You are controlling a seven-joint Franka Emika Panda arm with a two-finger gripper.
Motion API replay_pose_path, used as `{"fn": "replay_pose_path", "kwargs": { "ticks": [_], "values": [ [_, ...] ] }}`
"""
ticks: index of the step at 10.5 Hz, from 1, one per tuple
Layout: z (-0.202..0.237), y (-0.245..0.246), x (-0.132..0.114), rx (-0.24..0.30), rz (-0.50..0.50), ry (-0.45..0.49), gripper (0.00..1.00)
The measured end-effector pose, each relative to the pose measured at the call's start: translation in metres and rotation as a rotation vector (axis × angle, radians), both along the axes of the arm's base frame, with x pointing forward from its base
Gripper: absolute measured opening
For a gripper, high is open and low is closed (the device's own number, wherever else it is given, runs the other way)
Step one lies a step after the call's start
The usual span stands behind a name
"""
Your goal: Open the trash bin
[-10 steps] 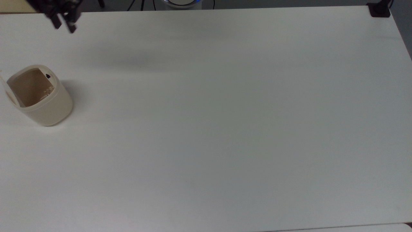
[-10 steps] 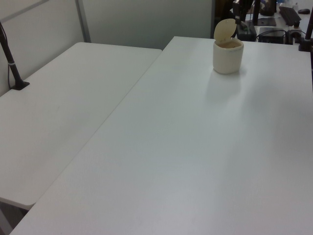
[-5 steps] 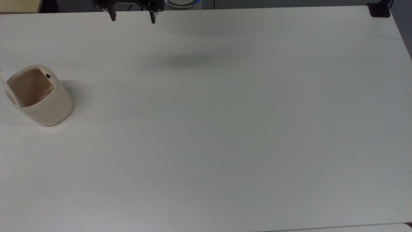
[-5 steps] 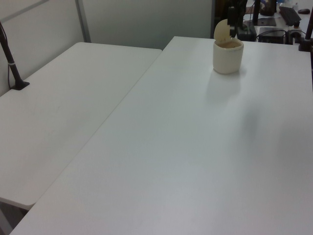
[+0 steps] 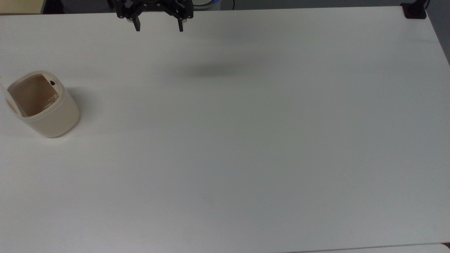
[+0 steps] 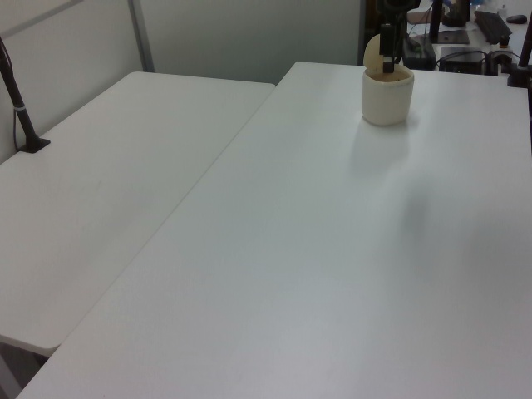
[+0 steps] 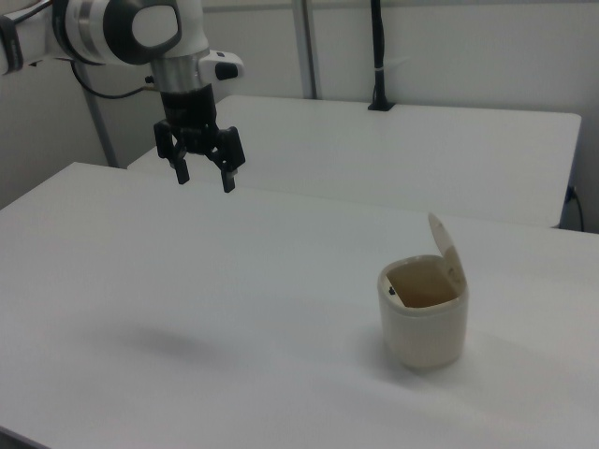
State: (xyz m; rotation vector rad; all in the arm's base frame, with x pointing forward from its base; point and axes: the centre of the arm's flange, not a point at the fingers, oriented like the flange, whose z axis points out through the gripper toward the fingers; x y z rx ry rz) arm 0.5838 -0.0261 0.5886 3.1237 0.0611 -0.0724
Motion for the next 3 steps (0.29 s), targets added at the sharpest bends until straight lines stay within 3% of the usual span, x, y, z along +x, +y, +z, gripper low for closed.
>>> {"fn": "replay_pose_path", "kwargs": {
  "ticks": [3],
  "values": [
    [0.0031,-0.0126,-0.0006,0.006,-0.024,-0.008,1.0]
  ]
}}
